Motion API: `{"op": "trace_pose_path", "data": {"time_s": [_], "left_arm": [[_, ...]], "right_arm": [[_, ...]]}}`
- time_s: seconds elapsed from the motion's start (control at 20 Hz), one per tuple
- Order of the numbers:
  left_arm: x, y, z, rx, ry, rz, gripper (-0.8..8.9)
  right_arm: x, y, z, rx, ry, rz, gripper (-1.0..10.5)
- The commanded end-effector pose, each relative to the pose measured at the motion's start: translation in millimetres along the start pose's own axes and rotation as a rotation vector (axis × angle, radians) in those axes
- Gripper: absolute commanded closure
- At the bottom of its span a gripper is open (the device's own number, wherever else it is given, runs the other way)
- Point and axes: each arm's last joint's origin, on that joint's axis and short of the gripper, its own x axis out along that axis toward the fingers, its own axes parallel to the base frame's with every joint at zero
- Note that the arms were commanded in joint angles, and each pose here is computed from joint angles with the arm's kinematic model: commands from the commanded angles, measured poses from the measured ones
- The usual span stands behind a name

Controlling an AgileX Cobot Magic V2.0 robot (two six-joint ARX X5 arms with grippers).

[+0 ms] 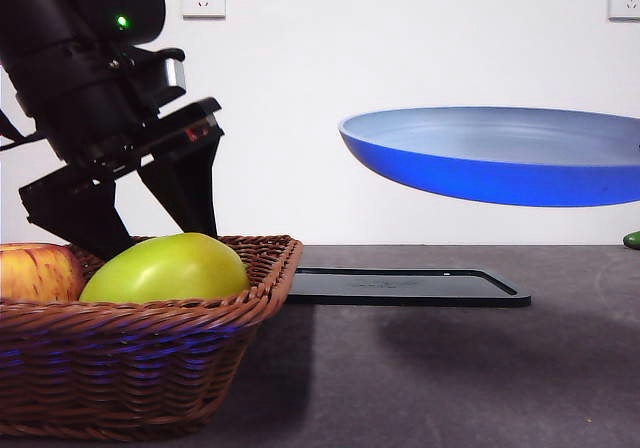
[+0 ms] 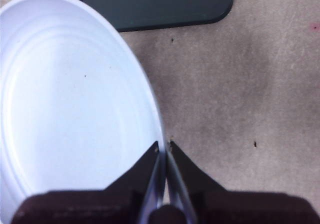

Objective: Take the lemon from the basket,put the lemon in the plate,hand out the plate

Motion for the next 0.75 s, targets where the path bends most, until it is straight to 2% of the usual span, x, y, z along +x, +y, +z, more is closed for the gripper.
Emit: {"op": "trace_pose_path", "data": {"time_s": [0.05, 0.35, 0.55, 0.75], "left_arm": [[9, -3, 5, -0.001, 0.01, -0.002, 4.12], [19, -4, 3, -0.004, 0.046, 0.007, 4.18], [19, -3, 1, 0.038, 0.061, 0.03, 6.04], [15, -4, 8, 0.072, 0.034, 0.023, 6.11]], "right_arm": [[-1, 1, 2, 0.002, -0.01, 0.006, 9.4], [-1, 1, 2, 0.002, -0.009, 0.005, 9.4], [-1, 1, 2, 0.002, -0.01, 0.004, 9.4], [0, 0, 3, 0.004, -0.006, 0.0, 9.4]]}}
